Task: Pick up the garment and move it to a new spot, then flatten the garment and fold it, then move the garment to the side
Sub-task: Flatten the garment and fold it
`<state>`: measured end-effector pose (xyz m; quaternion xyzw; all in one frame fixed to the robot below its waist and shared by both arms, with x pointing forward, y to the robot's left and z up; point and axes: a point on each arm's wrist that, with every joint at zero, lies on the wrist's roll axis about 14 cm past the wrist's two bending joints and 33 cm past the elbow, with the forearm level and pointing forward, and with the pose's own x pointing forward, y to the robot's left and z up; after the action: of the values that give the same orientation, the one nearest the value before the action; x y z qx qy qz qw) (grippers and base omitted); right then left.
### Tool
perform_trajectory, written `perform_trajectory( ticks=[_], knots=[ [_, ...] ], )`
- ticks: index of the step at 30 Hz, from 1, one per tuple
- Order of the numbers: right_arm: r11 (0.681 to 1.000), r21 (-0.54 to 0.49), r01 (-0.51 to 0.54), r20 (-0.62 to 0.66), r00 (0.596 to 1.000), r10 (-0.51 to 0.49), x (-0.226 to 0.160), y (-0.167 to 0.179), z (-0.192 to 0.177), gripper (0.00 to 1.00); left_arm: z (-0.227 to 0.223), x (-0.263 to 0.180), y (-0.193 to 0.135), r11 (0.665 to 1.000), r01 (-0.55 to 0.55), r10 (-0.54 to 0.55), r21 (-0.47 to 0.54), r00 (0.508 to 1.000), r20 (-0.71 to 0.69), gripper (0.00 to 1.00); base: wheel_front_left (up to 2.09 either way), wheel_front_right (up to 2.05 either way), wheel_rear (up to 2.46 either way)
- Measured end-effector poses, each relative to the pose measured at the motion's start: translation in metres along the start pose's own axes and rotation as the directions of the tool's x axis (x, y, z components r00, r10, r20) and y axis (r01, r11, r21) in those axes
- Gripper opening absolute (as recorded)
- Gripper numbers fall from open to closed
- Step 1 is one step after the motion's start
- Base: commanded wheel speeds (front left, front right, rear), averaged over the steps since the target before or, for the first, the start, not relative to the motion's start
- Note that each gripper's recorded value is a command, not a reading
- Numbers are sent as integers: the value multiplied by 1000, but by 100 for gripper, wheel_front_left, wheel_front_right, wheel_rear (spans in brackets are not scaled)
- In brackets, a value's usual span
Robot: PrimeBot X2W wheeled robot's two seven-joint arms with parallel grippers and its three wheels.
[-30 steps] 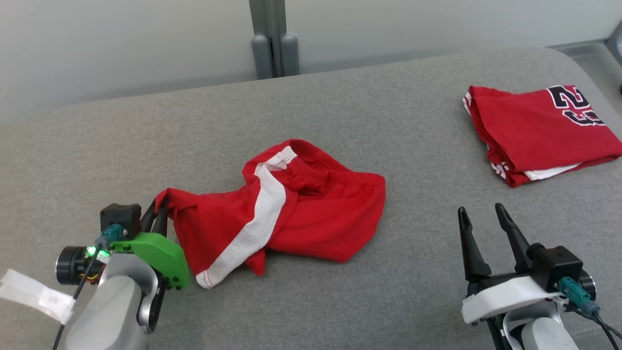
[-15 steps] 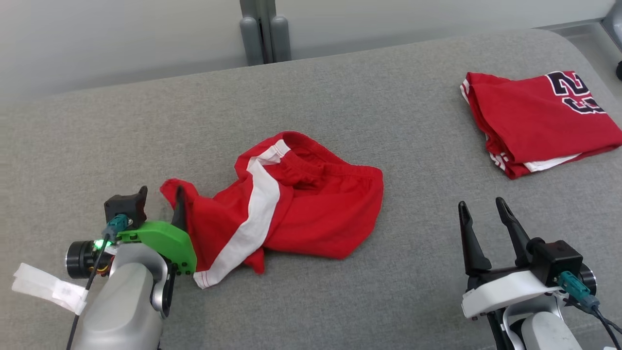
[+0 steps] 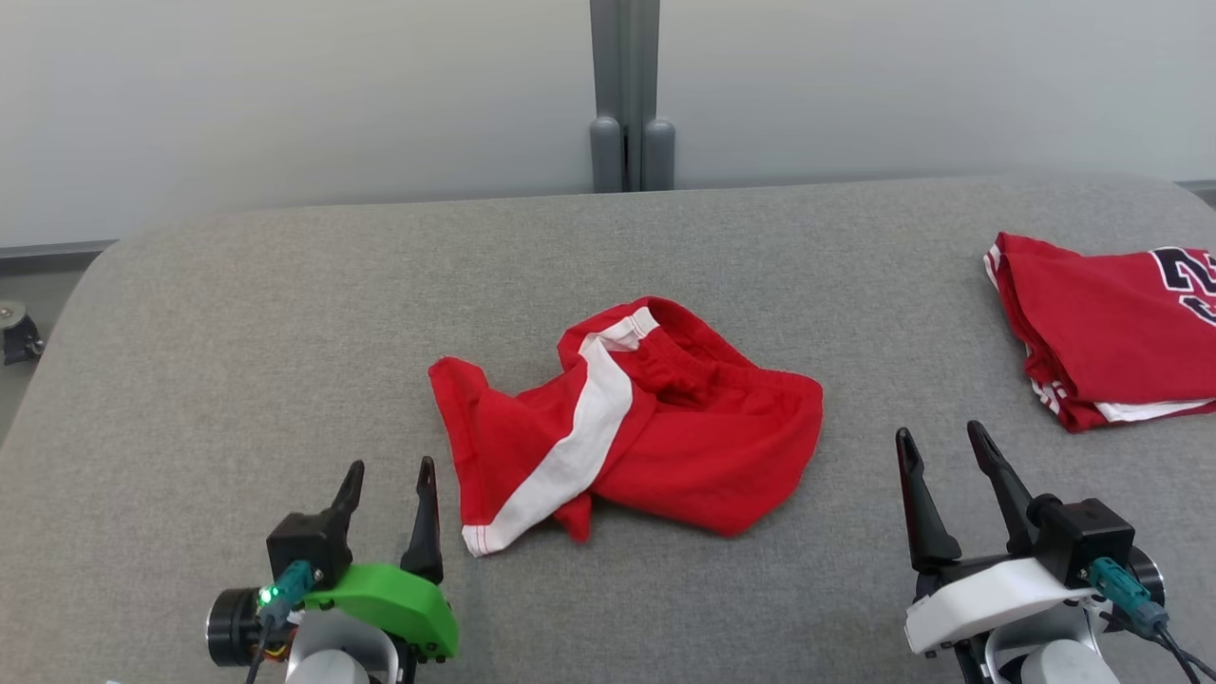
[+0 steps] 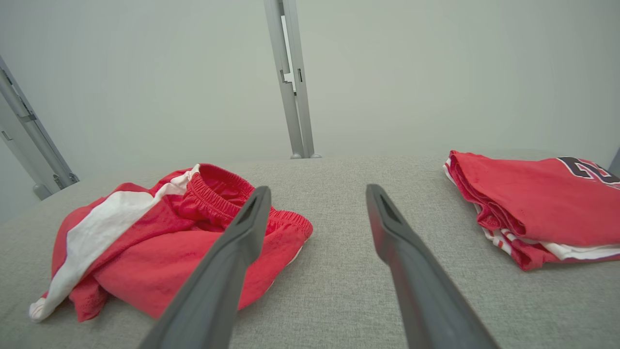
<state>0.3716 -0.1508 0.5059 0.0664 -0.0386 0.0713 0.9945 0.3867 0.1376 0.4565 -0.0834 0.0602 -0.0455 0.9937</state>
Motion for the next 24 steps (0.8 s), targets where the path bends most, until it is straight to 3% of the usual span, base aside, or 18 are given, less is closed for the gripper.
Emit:
perform_trajectory(
  ticks=[11,24],
  knots=[
    [999,0,-51,24,998,51,-5,18,8,100,0,-49,-4,998,-37,40,-59,998,50,100,0,0,0],
    [999,4,-47,37,998,46,-14,18,13,100,2,-61,-11,997,-28,33,-78,997,69,100,0,0,0]
  ],
)
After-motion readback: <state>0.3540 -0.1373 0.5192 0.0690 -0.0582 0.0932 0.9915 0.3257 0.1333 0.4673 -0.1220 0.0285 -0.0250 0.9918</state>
